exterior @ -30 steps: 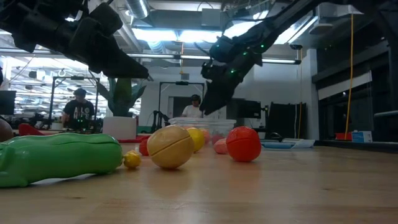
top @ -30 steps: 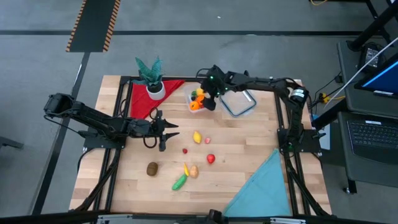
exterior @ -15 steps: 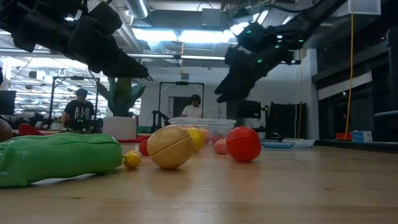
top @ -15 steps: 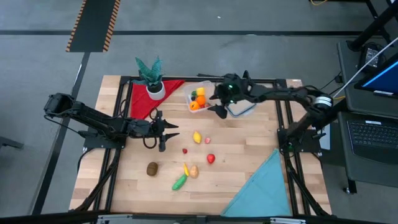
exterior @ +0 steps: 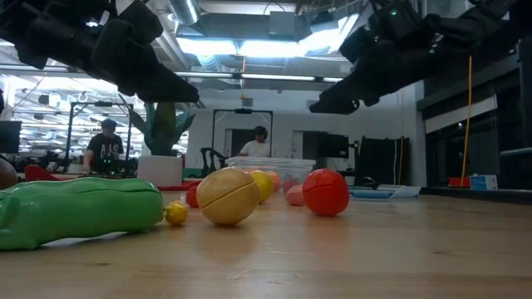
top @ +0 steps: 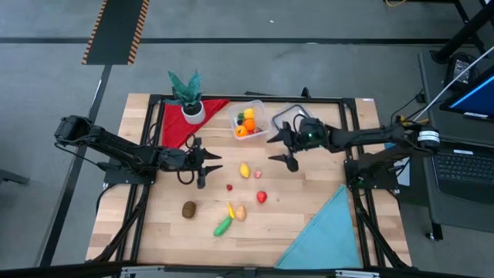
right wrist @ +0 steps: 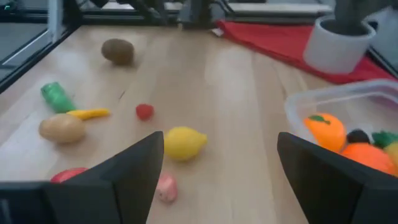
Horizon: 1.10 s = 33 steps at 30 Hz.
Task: Pick and placing Produce into tupperware
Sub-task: Put the red raspberry into the transparent container
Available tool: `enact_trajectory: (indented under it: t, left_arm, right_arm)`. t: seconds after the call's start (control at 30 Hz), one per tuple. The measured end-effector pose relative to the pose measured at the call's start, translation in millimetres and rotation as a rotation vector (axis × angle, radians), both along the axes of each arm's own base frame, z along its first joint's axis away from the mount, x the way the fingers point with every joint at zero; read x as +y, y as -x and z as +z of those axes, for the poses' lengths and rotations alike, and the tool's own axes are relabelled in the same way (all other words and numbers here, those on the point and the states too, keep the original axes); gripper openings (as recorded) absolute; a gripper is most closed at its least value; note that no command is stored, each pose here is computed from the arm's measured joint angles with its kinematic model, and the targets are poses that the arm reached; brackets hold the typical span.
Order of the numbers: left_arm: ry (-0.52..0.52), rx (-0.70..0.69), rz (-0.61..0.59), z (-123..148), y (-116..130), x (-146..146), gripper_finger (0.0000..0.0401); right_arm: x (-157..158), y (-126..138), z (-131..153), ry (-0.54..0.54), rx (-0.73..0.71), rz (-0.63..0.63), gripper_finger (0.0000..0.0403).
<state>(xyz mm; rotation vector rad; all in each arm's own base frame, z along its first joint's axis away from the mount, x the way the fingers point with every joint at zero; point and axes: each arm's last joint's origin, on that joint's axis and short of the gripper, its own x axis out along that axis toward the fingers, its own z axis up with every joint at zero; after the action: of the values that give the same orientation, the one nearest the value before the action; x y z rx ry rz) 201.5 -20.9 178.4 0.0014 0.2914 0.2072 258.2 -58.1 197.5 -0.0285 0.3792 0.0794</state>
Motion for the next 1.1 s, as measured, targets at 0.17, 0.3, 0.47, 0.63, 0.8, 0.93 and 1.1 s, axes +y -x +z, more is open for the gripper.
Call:
enact_trajectory:
  t: [0.17, 0.3, 0.47, 0.63, 0.8, 0.93, 1.1]
  left_arm:
    - [0.006, -0.022, 0.0, 1.9, -0.6, -0.2, 0.0141]
    - [0.004, -0.025, -0.001, 2.4, -0.7, -0.3, 0.0141]
    - [0.004, -0.025, -0.001, 2.4, -0.7, -0.3, 0.0141]
    - [0.022, -0.022, -0.056, 2.2, -1.0, -1.9, 0.0143]
    - [0.058, -0.045, -0.093, 4.4, -1.8, -3.5, 0.0153]
    - [0.062, -0.05, -0.107, 11.4, -5.3, -6.5, 0.016]
    - [0.047, 0.118, -0.126, 20.1, -10.7, -13.3, 0.0166]
  right_arm:
    - [6.2, 3.1, 1.3, 0.028, -0.043, 0.026, 0.0314]
    - [17.0, 1.3, 2.2, 0.0, -0.051, 0.078, 0.0314]
    - [34.0, -1.6, 4.2, 0.006, -0.075, 0.151, 0.0314]
    - [40.5, -2.4, 4.7, 0.025, -0.084, 0.183, 0.0314]
    - [40.5, -2.4, 4.7, 0.024, -0.084, 0.183, 0.0314]
    - [40.5, -2.4, 4.6, 0.024, -0.083, 0.183, 0.0314]
    - [40.5, -2.3, 4.6, 0.022, -0.082, 0.183, 0.0314]
